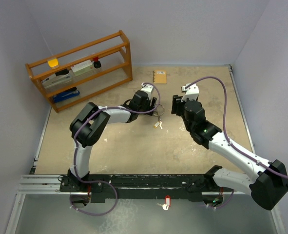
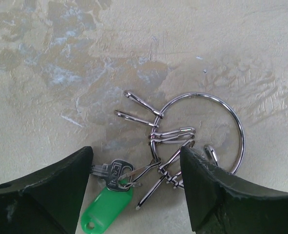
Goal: Remove the keys from the keyring
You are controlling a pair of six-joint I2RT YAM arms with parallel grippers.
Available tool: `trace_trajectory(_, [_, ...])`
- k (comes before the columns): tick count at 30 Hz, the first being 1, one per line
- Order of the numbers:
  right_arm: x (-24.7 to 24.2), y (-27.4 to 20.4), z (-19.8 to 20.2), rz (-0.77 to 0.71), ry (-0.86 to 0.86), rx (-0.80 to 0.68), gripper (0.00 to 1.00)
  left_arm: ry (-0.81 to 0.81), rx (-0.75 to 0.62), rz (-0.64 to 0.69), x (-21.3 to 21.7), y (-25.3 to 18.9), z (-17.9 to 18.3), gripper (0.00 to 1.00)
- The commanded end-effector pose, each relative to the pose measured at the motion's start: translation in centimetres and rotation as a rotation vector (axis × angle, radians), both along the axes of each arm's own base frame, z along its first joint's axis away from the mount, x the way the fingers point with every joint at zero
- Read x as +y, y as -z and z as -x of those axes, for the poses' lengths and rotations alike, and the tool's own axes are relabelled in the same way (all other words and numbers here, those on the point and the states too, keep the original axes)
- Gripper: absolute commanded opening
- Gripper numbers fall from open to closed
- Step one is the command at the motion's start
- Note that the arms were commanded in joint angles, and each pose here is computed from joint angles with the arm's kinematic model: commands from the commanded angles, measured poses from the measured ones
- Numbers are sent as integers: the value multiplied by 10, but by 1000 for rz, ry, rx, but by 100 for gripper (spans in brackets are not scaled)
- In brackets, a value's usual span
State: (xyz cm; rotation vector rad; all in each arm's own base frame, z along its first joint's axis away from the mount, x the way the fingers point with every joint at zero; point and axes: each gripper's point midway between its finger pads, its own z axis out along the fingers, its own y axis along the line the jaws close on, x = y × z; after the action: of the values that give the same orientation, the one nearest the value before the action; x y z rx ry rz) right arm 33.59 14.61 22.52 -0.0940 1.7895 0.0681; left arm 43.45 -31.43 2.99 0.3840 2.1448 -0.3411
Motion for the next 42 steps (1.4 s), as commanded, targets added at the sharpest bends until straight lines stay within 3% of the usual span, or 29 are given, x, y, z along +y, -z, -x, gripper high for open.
trace_trajectory(1, [2, -11, -1, -26, -9, -35, 62, 3, -30, 17, -10, -10, -14, 70])
trace_trajectory(4, [1, -12, 0, -28, -3, -38, 62, 0, -15, 7, -12, -2, -14, 67])
trace_trajectory(10, [-4, -15, 1, -30, 12, -45, 62, -45, 27, -82, 2, 24, -11, 40])
trace_trajectory(15, [-8, -19, 4, -45, 27, -58, 62, -71, 68, -155, 10, 46, -5, 28])
trace_trajectory(20, [-11, -26, 7, -66, 29, -82, 62, -138, 75, -211, 25, 59, -5, 0])
trace_trajectory(28, [-4, -6, 2, -14, 6, -28, 62, -195, -24, -168, 33, 20, -13, 0])
trace_trajectory(36, [-2, 35, 1, 23, 7, 43, 62, -241, -235, -65, 47, -86, -15, 0])
trace_trajectory(42, [19, 48, -1, -3, -88, 51, 64, -252, -365, 22, 54, -144, -10, 0])
